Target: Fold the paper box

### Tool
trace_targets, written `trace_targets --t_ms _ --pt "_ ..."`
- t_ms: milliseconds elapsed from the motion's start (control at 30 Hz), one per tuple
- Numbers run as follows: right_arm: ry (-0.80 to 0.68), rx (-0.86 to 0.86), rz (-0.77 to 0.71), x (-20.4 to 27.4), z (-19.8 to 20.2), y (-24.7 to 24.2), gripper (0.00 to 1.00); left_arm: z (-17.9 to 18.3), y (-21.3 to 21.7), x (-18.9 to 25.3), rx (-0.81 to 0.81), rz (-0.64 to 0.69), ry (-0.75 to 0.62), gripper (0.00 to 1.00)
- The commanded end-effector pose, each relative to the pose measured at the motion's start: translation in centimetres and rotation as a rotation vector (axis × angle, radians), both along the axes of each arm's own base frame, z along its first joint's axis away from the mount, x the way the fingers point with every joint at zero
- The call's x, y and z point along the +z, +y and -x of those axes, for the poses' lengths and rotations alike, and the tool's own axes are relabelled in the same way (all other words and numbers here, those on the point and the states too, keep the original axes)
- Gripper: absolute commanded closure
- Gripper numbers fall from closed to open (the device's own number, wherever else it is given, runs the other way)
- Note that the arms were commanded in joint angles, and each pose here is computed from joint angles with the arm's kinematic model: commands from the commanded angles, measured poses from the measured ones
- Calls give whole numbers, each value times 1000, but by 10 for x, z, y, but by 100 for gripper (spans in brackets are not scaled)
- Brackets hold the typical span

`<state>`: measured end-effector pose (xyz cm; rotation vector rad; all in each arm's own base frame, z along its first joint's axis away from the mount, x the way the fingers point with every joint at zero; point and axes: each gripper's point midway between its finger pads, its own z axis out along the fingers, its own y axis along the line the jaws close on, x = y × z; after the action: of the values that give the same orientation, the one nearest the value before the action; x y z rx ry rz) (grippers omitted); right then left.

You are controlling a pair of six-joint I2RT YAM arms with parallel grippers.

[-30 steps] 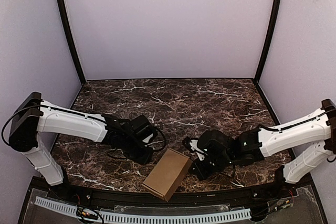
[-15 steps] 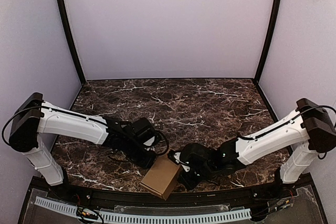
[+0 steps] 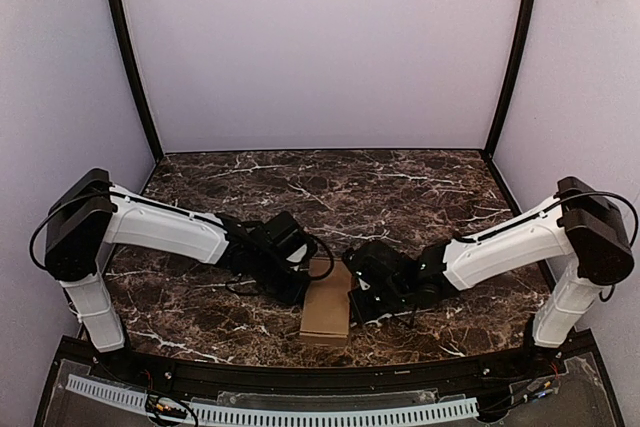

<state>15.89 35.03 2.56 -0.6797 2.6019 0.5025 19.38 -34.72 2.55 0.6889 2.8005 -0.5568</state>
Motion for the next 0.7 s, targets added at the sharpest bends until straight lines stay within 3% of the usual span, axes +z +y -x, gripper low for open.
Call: trace_targets --t_ms 0,167,333,667 --pt "-90 -123 -97 23 -51 3 100 -10 -26 11 -9 104 1 100" --pt "-85 -121 -98 22 -64 0 100 -25 -14 6 54 66 -13 100" --pt "-57 -144 -35 9 -58 -20 100 -36 24 2 141 -71 -56 97" --pt "2 -171 59 6 -23 -59 100 -3 46 2 163 -79 46 96"
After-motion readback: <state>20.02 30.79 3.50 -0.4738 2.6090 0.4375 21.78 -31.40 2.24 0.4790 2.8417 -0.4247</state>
